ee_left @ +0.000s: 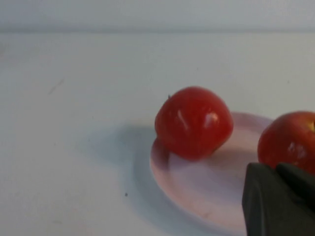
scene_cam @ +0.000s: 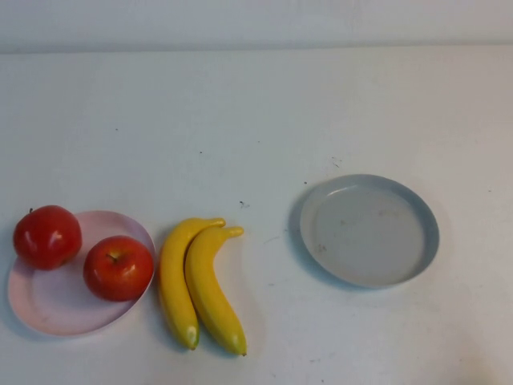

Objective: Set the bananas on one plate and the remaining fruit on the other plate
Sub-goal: Put another type of fruit in the right plate

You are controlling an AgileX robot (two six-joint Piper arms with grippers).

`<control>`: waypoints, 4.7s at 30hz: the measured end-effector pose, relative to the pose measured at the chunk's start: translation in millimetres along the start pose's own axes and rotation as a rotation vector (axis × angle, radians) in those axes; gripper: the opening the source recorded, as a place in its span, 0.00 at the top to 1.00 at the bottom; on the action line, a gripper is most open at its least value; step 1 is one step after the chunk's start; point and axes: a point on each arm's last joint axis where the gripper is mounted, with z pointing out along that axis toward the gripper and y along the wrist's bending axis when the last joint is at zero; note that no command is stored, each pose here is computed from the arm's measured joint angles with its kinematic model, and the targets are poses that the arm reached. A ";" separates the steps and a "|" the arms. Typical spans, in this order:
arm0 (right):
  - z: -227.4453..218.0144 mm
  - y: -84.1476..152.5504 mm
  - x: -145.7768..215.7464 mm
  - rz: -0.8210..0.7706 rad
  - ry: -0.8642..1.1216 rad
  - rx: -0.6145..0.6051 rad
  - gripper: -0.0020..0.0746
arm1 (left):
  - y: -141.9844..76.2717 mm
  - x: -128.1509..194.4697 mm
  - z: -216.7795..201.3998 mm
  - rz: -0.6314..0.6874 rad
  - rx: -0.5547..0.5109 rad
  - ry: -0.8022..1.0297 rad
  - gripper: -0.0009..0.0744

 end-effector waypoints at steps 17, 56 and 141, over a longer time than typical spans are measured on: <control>0.0 0.0 0.0 0.000 0.000 0.000 1.00 | 2.1 14.3 -1.3 -0.008 -0.024 0.157 0.98; -8.3 5.5 -36.2 0.571 -0.305 -0.145 1.00 | 2.1 14.3 -1.3 -0.008 -0.024 0.157 0.98; 273.3 290.5 -143.5 -0.377 1.035 -0.344 0.56 | 2.1 14.3 -1.3 -0.008 -0.024 0.157 0.98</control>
